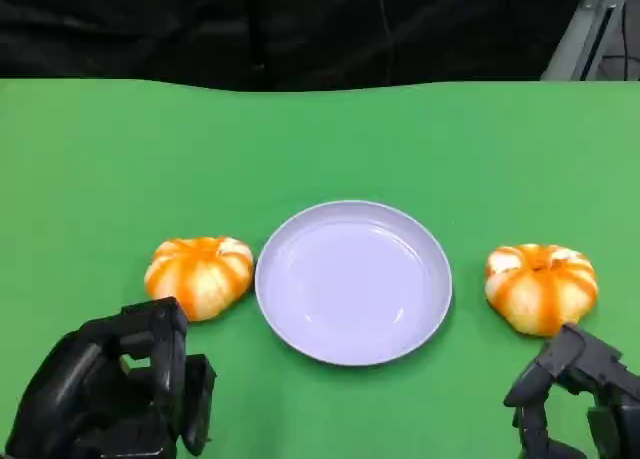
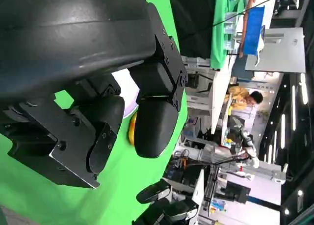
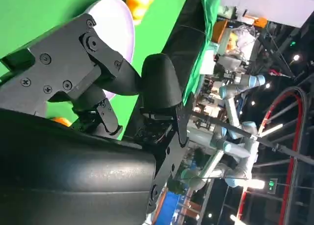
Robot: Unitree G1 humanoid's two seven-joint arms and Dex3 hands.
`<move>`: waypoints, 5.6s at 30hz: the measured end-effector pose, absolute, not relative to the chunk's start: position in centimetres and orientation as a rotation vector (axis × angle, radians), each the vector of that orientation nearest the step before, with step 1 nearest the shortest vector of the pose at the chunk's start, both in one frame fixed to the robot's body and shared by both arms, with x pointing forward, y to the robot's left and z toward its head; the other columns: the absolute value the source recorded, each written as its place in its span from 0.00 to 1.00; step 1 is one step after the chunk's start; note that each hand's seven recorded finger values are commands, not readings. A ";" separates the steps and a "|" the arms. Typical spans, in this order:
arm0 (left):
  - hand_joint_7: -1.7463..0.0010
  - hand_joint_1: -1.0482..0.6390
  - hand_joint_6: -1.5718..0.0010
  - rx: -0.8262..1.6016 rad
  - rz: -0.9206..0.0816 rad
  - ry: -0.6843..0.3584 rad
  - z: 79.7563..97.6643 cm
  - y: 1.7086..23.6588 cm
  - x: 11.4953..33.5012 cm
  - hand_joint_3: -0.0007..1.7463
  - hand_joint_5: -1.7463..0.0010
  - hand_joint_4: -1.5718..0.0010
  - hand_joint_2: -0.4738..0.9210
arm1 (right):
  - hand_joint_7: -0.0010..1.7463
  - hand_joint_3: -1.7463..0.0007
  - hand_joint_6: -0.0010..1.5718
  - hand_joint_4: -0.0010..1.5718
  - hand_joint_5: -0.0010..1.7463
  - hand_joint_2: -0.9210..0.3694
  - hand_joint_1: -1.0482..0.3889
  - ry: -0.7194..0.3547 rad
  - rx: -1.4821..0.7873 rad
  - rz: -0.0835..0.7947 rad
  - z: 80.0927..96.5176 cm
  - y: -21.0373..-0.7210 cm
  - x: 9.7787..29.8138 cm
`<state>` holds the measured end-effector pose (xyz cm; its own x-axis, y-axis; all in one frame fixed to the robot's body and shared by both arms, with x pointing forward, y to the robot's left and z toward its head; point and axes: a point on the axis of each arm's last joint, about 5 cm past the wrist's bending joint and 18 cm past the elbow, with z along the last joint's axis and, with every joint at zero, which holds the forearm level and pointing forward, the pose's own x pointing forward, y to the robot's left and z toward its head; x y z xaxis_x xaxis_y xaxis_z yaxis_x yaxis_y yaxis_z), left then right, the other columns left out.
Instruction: Grasp the bread from the table and place it into the plate.
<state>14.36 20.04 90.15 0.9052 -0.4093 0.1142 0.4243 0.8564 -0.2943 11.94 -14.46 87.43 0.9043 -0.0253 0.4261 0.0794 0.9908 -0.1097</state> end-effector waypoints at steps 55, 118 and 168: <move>1.00 0.08 0.70 1.206 -0.210 -0.264 92.4 18.6 20.6 0.00 0.84 0.95 0.99 | 0.86 0.31 0.48 0.53 1.00 0.32 0.64 -0.417 -0.126 -0.051 87.5 -14.3 12.1; 0.98 0.51 0.37 1.185 -0.270 -0.052 85.6 15.0 26.2 0.07 0.69 0.47 1.00 | 0.86 0.29 0.48 0.54 1.00 0.33 0.64 -0.424 -0.131 -0.053 87.5 -14.4 12.1; 0.38 0.64 0.47 0.931 -0.183 -0.443 90.9 10.7 26.8 0.25 0.10 0.58 0.89 | 0.87 0.26 0.48 0.54 1.00 0.35 0.64 -0.439 -0.137 -0.042 87.6 -14.5 12.1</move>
